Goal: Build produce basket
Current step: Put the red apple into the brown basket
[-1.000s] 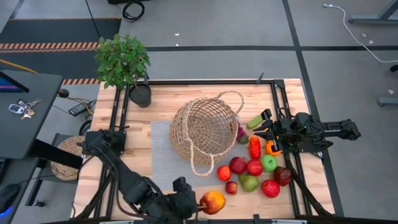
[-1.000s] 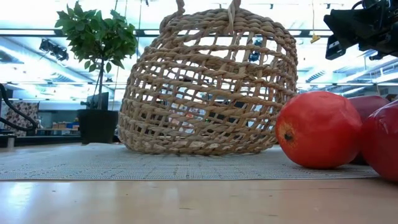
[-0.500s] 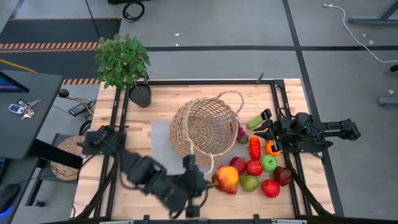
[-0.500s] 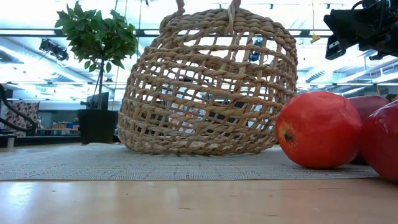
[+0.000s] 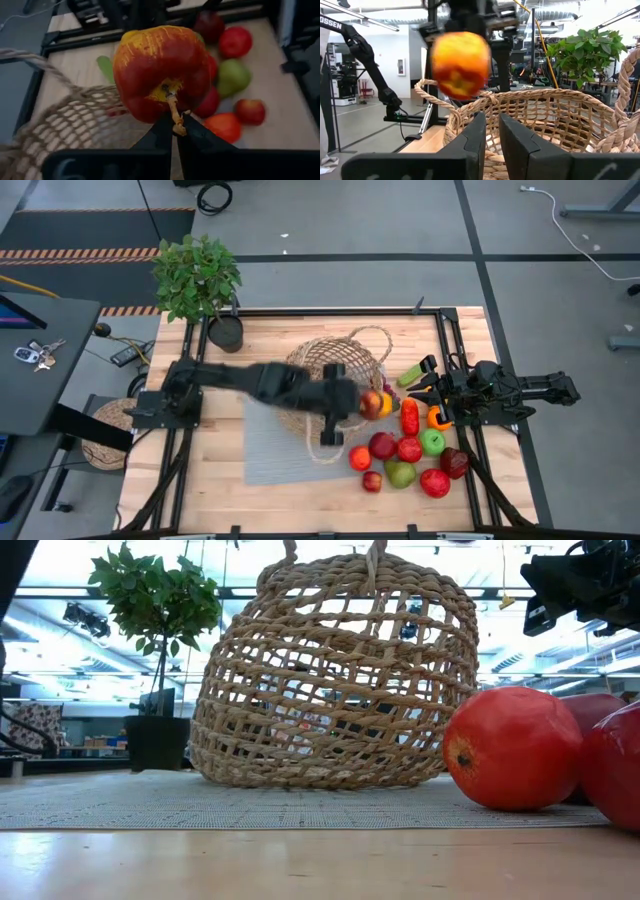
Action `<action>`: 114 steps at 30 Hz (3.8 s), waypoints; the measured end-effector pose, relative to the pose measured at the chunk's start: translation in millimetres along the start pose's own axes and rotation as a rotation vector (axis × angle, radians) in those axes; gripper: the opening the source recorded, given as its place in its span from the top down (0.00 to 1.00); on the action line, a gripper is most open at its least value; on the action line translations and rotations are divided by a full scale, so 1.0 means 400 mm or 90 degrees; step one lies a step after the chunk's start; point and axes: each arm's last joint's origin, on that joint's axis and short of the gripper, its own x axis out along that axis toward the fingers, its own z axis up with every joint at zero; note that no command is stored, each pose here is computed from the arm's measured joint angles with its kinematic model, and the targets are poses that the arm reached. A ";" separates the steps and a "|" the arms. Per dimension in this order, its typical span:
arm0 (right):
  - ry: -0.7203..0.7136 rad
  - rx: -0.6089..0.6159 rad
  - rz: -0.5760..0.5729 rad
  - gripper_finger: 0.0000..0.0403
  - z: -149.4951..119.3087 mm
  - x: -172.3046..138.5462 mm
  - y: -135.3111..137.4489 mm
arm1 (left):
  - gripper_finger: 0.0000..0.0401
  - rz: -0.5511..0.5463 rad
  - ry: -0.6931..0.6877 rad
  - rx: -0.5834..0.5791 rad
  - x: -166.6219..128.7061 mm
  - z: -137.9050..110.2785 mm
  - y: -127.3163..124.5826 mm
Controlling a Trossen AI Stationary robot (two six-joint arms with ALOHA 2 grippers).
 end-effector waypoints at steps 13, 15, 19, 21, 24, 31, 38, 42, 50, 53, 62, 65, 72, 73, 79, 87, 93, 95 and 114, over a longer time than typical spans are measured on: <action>0.000 0.000 0.000 0.85 0.000 0.000 0.000 | 0.96 0.120 0.009 0.176 -0.050 0.003 0.078; 0.001 0.000 0.000 0.85 0.000 0.000 0.000 | 0.96 0.156 0.028 0.226 -0.057 0.000 0.084; 0.000 0.000 0.000 0.85 0.000 0.000 0.000 | 0.96 0.214 0.067 0.336 -0.067 -0.003 0.092; 0.001 0.000 0.000 0.85 -0.001 0.000 0.000 | 0.96 0.241 0.097 0.393 -0.068 -0.006 0.095; -0.001 0.000 0.000 0.85 0.000 0.000 0.000 | 0.96 0.258 0.122 0.475 -0.069 -0.006 0.098; 0.000 0.000 0.000 0.85 0.000 0.000 0.000 | 0.95 0.257 0.185 0.694 -0.069 -0.006 0.103; 0.000 0.000 0.000 0.85 0.000 0.000 0.000 | 0.96 0.250 0.228 0.838 -0.068 -0.006 0.110; 0.000 0.000 0.000 0.85 0.000 0.000 0.000 | 0.95 0.251 0.259 0.927 -0.069 -0.005 0.111; 0.000 0.000 0.000 0.85 0.000 0.000 0.000 | 0.96 0.260 0.257 1.034 -0.071 0.010 0.101; 0.000 0.000 0.000 0.85 0.000 0.000 0.000 | 0.96 0.273 0.244 1.037 -0.072 0.018 0.096; 0.000 0.000 0.000 0.85 0.000 0.000 0.000 | 0.96 0.248 0.111 0.649 -0.061 0.012 0.133; 0.000 0.000 0.000 0.85 0.000 0.000 0.000 | 0.96 0.166 0.051 0.524 -0.058 0.007 0.146; 0.000 0.000 0.000 0.85 0.000 0.000 0.000 | 0.96 0.012 -0.027 0.265 -0.049 -0.001 0.190; 0.000 0.000 0.000 0.85 0.000 0.000 0.000 | 0.96 -0.003 -0.032 0.218 -0.048 -0.002 0.199; 0.000 0.000 0.000 0.85 0.000 0.000 0.000 | 0.96 -0.095 -0.020 -0.072 -0.044 -0.019 0.257; 0.000 0.000 0.000 0.85 0.000 0.000 0.000 | 0.95 -0.245 -0.004 -0.271 -0.047 -0.027 0.286; 0.000 0.000 0.000 0.85 0.000 0.000 0.000 | 0.95 -0.330 0.031 -0.402 -0.051 -0.028 0.285; 0.000 0.000 0.000 0.85 0.000 0.000 0.000 | 0.96 -0.351 0.053 -0.461 -0.052 -0.029 0.284; 0.000 0.000 0.000 0.85 0.000 0.000 0.000 | 0.93 -0.365 0.152 -0.667 -0.055 -0.043 0.288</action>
